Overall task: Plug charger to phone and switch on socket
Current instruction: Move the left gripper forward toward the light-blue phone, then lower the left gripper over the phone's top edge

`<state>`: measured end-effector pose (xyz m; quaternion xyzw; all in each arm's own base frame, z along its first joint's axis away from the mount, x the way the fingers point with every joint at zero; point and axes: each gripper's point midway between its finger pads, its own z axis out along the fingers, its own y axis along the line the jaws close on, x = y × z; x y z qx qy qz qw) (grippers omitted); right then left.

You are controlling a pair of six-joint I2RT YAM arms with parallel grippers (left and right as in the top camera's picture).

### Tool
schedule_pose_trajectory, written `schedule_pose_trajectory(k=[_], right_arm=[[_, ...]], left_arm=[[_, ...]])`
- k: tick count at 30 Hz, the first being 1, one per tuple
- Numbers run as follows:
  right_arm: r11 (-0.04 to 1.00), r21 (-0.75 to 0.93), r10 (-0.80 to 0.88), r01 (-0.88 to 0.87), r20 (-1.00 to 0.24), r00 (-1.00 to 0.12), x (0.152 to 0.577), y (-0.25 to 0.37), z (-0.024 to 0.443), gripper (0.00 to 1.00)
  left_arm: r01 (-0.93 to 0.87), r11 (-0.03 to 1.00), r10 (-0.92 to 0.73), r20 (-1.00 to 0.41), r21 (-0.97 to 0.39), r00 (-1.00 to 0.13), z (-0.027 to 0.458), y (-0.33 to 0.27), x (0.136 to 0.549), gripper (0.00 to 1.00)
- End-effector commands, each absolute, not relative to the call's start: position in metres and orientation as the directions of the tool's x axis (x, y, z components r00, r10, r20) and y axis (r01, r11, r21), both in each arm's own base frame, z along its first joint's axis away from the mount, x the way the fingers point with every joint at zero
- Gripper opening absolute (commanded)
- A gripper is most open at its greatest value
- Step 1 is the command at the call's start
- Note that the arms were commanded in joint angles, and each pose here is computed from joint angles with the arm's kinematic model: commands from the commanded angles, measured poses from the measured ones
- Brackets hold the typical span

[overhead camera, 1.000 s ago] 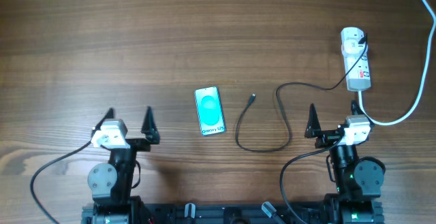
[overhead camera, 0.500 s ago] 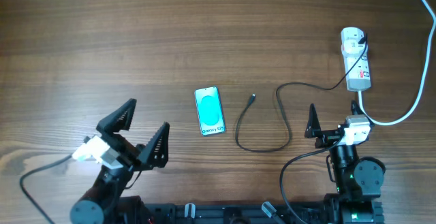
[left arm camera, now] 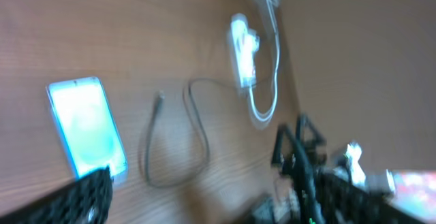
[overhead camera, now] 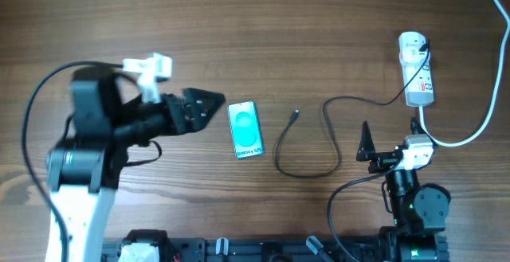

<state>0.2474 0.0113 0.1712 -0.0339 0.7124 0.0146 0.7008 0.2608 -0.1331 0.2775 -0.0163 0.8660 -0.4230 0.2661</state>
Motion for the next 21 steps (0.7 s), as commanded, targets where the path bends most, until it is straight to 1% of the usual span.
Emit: schedule_pose_trajectory(k=[1,2,3,4,5,6,8,10,14,16,19,21], right_arm=[[0.998,-0.025,-0.026,-0.064,-1.0,-0.01,0.247,0.011,0.172,1.0],[0.998,-0.025,-0.026,-0.064,-1.0,-0.01,0.247,0.011,0.172,1.0],[0.998,-0.025,-0.025,-0.064,-1.0,-0.01,0.247,0.011,0.172,1.0],[0.998,-0.025,-0.026,-0.064,-1.0,-0.01,0.247,0.011,0.172,1.0],[0.998,-0.025,-0.026,-0.064,-1.0,-0.01,0.247,0.011,0.172,1.0],[0.998,-0.025,-0.026,-0.064,-1.0,-0.01,0.247,0.011,0.172,1.0],[0.998,-0.025,-0.026,-0.064,-1.0,-0.01,0.247,0.011,0.172,1.0],[0.998,-0.025,-0.026,-0.064,-1.0,-0.01,0.247,0.011,0.172,1.0],[0.998,-0.025,-0.026,-0.064,-1.0,-0.01,0.247,0.011,0.172,1.0],[0.998,-0.025,-0.025,-0.064,-1.0,-0.01,0.247,0.011,0.172,1.0],[0.998,-0.025,-0.025,-0.064,-1.0,-0.01,0.247,0.011,0.172,1.0],[0.998,-0.025,-0.026,-0.064,-1.0,-0.01,0.247,0.011,0.172,1.0]], left_arm=[[0.097,0.846,-0.149,-0.408,-0.524,-0.901,0.269,-0.142,0.275,0.99],[0.032,0.91,-0.139,-0.376,-0.414,-0.916,0.263,-0.137,0.278,0.99],[-0.04,0.964,-0.128,-0.328,-0.263,-0.936,0.255,-0.133,0.284,1.0],[-0.036,0.979,-0.097,-0.306,-0.201,-0.947,0.25,-0.138,0.289,1.0],[-0.017,0.981,-0.072,-0.287,-0.191,-0.955,0.244,-0.148,0.293,1.0],[0.022,0.978,-0.033,-0.256,-0.208,-0.966,0.23,-0.171,0.3,1.0],[0.034,0.979,-0.008,-0.207,-0.201,-0.978,0.207,-0.191,0.305,1.0],[-0.175,0.963,-0.202,-0.119,-0.204,-0.972,0.187,-0.194,0.308,1.0],[-0.196,0.973,-0.204,-0.06,-0.118,-0.977,0.152,-0.198,0.312,1.0],[-0.31,0.947,-0.314,-0.038,-0.082,-0.949,0.138,-0.195,0.314,1.0],[-0.315,0.946,-0.318,-0.035,-0.079,-0.947,0.128,-0.198,0.317,1.0],[-0.309,0.949,-0.31,-0.018,-0.063,-0.95,0.12,-0.197,0.311,1.0]])
